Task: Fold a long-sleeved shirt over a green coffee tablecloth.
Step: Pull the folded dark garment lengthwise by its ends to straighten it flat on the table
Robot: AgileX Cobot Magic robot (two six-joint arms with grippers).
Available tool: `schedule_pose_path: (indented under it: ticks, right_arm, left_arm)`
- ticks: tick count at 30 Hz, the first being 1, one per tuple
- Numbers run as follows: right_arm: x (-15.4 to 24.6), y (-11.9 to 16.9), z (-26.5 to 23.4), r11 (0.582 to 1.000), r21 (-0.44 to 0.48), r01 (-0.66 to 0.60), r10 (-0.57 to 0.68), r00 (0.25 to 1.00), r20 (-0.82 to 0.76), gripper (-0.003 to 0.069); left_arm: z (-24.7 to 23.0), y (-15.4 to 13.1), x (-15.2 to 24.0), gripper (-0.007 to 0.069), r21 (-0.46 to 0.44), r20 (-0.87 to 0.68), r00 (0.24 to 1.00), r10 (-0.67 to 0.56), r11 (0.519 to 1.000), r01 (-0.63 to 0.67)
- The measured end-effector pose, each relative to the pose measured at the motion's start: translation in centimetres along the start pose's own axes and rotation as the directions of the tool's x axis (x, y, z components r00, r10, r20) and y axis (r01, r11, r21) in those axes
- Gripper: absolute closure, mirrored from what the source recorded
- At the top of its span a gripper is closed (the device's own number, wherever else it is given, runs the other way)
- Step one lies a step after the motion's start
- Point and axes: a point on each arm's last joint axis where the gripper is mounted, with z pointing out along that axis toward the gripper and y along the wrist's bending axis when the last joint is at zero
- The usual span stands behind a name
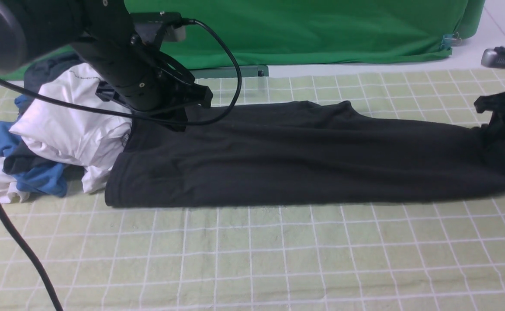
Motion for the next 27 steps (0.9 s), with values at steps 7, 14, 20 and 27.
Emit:
schedule_pose_path:
  ticks: [7, 14, 20, 27]
  right_arm:
    - [-0.2, -0.9, -1.1, 0.996, 0.093, 0.013, -0.014, 1.000, 0.006, 0.0603]
    - [0.1, -3.1, -0.9, 0.977, 0.197, -0.082, 0.086, 0.996, -0.014, 0.0356]
    - [-0.1, -3.4, -3.3, 0.968, 0.221, -0.116, 0.128, 0.991, -0.039, 0.0013]
    - [-0.3, -2.0, -3.4, 0.988, 0.089, -0.128, 0.131, 0.991, -0.031, -0.0020]
  left_arm:
    - [0.0, 0.0, 0.2, 0.0614, 0.001, -0.019, 1.000, -0.001, 1.000, 0.001]
    - [0.0, 0.0, 0.4, 0.0614, 0.001, -0.043, 0.999, 0.000, 1.000, 0.000]
    - [-0.1, 0.1, 0.4, 0.0614, -0.013, -0.043, 0.999, -0.001, 1.000, 0.000]
    - [-0.1, 1.3, -0.3, 0.0614, -0.084, 0.030, 0.999, -0.042, 0.996, 0.044]
